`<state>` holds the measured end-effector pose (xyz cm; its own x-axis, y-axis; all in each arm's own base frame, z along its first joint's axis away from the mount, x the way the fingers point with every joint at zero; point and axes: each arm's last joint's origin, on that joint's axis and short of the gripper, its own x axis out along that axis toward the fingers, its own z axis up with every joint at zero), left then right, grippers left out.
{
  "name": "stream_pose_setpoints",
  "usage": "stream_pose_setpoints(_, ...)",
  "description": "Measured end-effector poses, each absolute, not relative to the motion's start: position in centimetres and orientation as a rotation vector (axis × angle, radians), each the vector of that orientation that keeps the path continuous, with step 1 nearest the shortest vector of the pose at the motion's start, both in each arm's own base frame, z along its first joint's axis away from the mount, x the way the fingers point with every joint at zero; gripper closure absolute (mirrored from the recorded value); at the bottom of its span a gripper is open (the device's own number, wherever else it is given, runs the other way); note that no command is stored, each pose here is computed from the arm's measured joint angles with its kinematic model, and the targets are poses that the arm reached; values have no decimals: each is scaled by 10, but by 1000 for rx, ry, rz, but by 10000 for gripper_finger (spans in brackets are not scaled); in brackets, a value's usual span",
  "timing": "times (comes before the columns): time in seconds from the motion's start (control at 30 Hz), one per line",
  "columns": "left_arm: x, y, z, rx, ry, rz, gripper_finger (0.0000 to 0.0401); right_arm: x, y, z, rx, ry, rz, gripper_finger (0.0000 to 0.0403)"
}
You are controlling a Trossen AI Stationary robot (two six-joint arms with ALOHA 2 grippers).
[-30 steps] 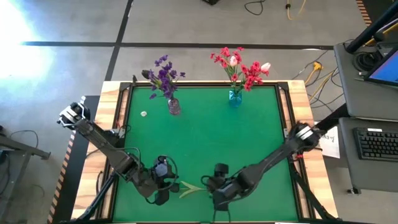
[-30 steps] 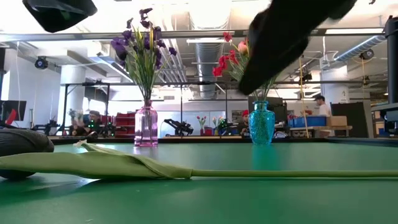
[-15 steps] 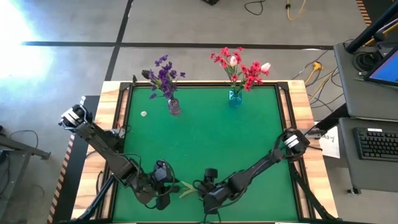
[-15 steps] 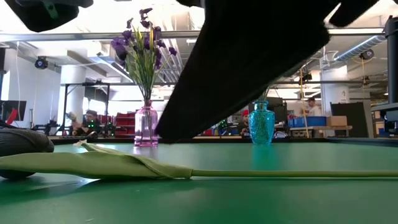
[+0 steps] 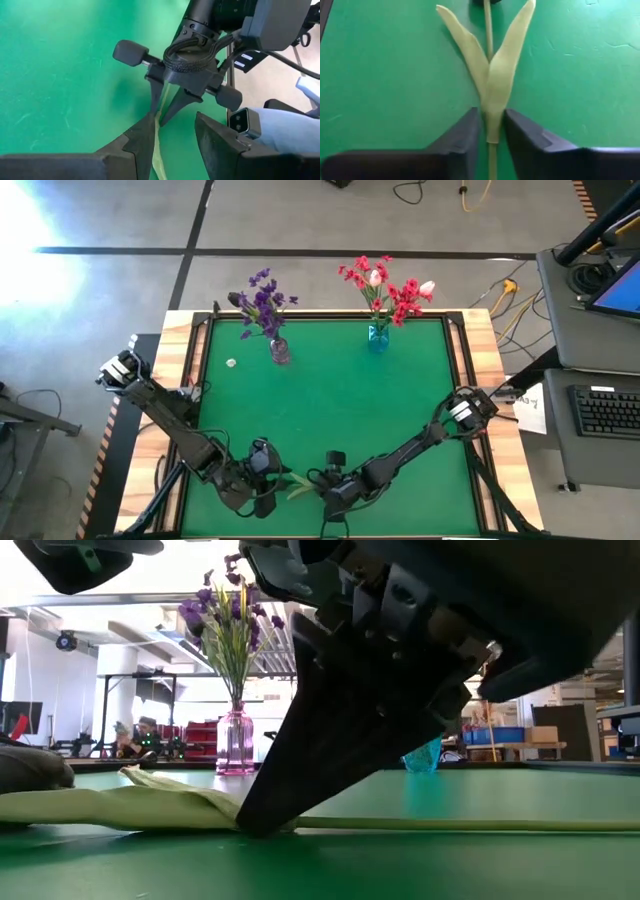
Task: Sort flowers into vase by color
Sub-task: Put the black flower into the violet vase
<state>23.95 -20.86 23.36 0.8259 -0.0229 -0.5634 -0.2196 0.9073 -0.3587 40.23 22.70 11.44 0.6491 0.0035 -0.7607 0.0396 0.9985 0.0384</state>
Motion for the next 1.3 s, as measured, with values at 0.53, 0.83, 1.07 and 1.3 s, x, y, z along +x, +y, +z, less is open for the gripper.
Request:
stream_pose_setpoints(0.53,240,-207,235,-335,564,129,272,374,225,155,-66,963,-13,390)
stream_pose_setpoints(0.83,239,-207,234,-329,567,130,272,317,206,196,-49,889,-73,390)
stream_pose_setpoints(1.07,247,-210,238,-263,457,152,272,279,181,223,15,574,-58,390)
stream_pose_setpoints(1.3,278,-201,250,32,326,-22,282,257,147,239,2,178,-13,390)
